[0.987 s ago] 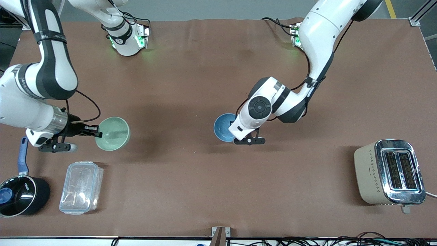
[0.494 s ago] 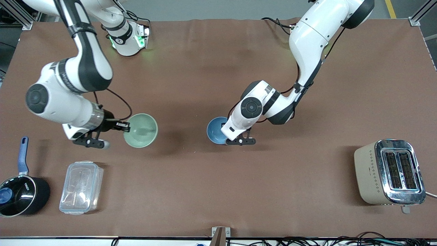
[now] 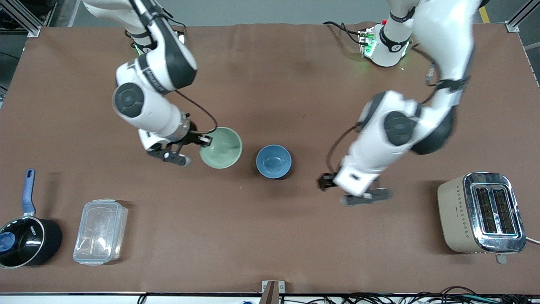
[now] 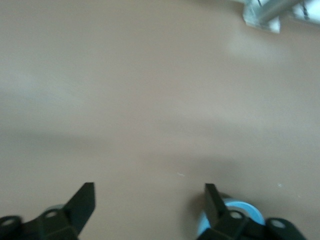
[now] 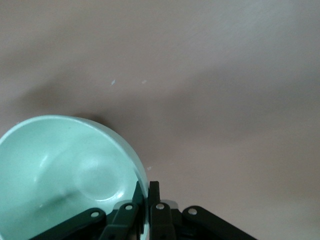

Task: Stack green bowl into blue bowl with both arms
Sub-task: 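Lift the green bowl with the right gripper into the blue bowl, then release the green bowl with the right gripper while the left gripper withdraws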

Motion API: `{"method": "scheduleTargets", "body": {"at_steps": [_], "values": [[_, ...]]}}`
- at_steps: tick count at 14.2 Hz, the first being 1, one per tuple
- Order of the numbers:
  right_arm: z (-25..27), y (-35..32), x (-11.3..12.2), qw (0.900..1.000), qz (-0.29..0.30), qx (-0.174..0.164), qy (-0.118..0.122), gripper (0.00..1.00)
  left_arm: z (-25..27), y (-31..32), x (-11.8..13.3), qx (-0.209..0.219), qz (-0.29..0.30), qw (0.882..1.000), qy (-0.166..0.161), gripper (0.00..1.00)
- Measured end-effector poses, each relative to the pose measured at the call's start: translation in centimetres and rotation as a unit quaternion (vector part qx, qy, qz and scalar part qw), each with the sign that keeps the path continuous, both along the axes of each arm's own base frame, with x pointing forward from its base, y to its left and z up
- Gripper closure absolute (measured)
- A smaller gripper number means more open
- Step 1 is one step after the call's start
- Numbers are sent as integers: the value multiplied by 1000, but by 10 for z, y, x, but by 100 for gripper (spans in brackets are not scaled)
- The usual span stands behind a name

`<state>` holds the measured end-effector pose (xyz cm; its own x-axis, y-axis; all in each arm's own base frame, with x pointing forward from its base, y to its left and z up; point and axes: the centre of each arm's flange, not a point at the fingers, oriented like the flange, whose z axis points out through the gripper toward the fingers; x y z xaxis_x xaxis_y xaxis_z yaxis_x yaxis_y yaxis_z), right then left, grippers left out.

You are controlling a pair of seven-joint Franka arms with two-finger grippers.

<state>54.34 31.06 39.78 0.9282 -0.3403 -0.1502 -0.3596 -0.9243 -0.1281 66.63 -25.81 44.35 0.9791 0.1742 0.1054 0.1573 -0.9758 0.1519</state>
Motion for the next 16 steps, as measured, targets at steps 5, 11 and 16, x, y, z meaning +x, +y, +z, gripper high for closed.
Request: {"method": "scheduleTargets", "body": {"at_steps": [5,11,16], "values": [[-48,91,-41,999,-49,-2,-18,95,95,170,1,41,-13,999,-1,0],[-91,122,-46,995,-92,9,-47,95,169,215,-39,64,-23,998,7,0],[-116,131,-42,992,-110,10,-54,95,211,201,-82,79,-33,996,19,0]]}}
